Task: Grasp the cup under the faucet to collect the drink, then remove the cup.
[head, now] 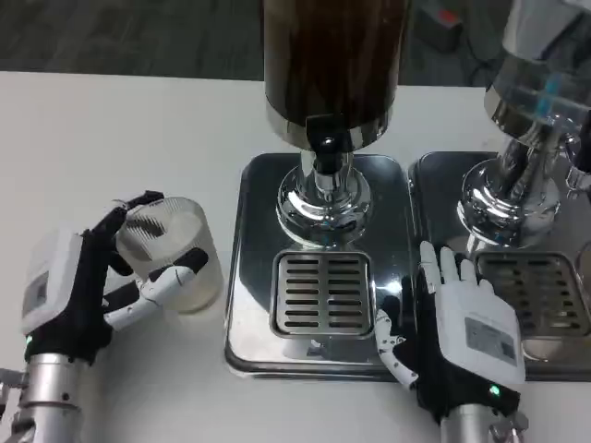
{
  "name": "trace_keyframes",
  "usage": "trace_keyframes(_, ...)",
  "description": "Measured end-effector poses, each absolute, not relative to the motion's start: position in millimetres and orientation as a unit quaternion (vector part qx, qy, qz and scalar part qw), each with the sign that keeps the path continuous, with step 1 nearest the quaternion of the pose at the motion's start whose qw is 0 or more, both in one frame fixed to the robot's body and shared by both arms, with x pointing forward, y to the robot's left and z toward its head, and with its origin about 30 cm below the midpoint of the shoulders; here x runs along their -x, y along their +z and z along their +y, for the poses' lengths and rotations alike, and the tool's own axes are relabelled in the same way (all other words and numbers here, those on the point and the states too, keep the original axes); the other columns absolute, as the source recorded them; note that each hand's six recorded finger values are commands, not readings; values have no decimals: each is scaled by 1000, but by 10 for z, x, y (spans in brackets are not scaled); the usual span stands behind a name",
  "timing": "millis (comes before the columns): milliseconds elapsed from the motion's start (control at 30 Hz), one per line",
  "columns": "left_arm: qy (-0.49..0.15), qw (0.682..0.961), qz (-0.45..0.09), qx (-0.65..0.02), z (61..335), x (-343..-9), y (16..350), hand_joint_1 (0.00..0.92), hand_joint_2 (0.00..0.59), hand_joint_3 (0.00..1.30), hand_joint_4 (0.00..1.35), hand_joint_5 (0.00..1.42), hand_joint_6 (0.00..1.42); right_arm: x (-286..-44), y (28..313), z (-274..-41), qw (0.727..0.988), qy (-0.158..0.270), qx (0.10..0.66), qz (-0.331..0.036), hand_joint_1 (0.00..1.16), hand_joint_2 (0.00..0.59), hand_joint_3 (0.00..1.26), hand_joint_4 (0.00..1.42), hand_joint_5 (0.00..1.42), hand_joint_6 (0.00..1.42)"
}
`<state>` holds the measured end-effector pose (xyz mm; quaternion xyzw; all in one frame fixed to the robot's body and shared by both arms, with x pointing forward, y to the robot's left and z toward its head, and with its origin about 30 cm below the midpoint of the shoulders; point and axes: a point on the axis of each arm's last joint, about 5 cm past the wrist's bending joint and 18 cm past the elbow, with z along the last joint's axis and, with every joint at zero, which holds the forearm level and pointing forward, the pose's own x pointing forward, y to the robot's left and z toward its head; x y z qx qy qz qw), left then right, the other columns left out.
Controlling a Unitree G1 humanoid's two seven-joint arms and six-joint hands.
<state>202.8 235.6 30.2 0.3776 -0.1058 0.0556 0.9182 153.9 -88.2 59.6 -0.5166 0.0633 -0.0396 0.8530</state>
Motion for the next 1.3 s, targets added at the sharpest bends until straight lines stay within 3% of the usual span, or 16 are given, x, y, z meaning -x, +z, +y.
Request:
trace_keyframes(800,59,918,-146,-365,2262,-2090,368,401,186,354,506,717,838,-1546,605,-895,852,-39,518,61,341,544,34,0,0,65)
trace_keyframes(1300,-14,912,-178,-369,2041,-2148,384,410,174,354,499,708,838,-1511,608,-871,846,-58,527,56,344,544,34,0,0,35)
